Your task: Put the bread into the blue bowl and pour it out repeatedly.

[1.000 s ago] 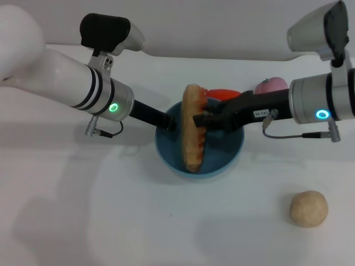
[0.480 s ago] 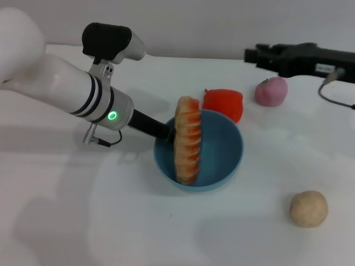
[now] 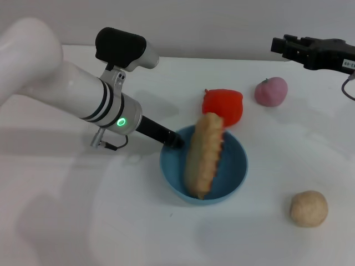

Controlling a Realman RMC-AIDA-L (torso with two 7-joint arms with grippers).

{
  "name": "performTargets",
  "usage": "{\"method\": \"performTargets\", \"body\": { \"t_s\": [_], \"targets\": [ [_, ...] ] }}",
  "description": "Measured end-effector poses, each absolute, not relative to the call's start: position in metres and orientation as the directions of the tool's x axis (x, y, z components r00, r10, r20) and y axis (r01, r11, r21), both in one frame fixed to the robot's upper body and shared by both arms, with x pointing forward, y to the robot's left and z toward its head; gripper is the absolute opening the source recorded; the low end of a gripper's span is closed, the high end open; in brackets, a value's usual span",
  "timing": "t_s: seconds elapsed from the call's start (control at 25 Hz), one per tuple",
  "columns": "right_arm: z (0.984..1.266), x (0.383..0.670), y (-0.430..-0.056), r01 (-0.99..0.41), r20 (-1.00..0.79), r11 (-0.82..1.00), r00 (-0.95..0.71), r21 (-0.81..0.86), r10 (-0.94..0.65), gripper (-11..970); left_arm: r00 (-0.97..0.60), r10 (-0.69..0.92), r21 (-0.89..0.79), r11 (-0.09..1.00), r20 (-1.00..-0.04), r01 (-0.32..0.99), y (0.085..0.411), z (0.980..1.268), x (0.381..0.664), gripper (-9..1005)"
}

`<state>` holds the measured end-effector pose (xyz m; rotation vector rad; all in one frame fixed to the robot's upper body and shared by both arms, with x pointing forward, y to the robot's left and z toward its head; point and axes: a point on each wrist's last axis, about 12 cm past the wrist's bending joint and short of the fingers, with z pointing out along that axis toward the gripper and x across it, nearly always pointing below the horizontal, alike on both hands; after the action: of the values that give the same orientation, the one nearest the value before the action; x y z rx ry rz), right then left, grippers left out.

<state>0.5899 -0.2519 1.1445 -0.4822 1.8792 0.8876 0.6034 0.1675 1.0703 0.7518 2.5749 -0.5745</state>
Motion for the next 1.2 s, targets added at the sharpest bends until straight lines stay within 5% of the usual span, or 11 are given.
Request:
{"method": "performTargets", "body": {
  "t_s": [0.36, 0.68, 0.92, 1.2],
  "targets": [
    [1.137, 0.590, -0.259, -0.633, -0.881, 0.673, -0.469, 0.382, 0.059, 359, -0.764, 0.385, -0.258, 0.782, -0.517, 0.568, 0.170, 1.078, 0.611, 315],
    [1.123, 0.588, -0.273, -0.582, -0.866, 0.703, -0.491, 0.409, 0.096, 359, -0.792, 0.133, -0.359, 0.838, -0.596, 0.411, 0.204, 1.087, 0.620, 576],
    [1.119, 0.588, -0.277, -0.572, -0.865, 0.711, -0.491, 0.408, 0.101, 359, -0.780, 0.088, -0.388, 0.830, -0.619, 0.401, 0.210, 1.088, 0.618, 568],
    [1.099, 0.583, -0.276, -0.531, -0.827, 0.717, -0.551, 0.451, 0.112, 360, -0.639, -0.076, -0.350, 0.883, -0.766, 0.314, 0.253, 1.096, 0.613, 569]
  ]
}}
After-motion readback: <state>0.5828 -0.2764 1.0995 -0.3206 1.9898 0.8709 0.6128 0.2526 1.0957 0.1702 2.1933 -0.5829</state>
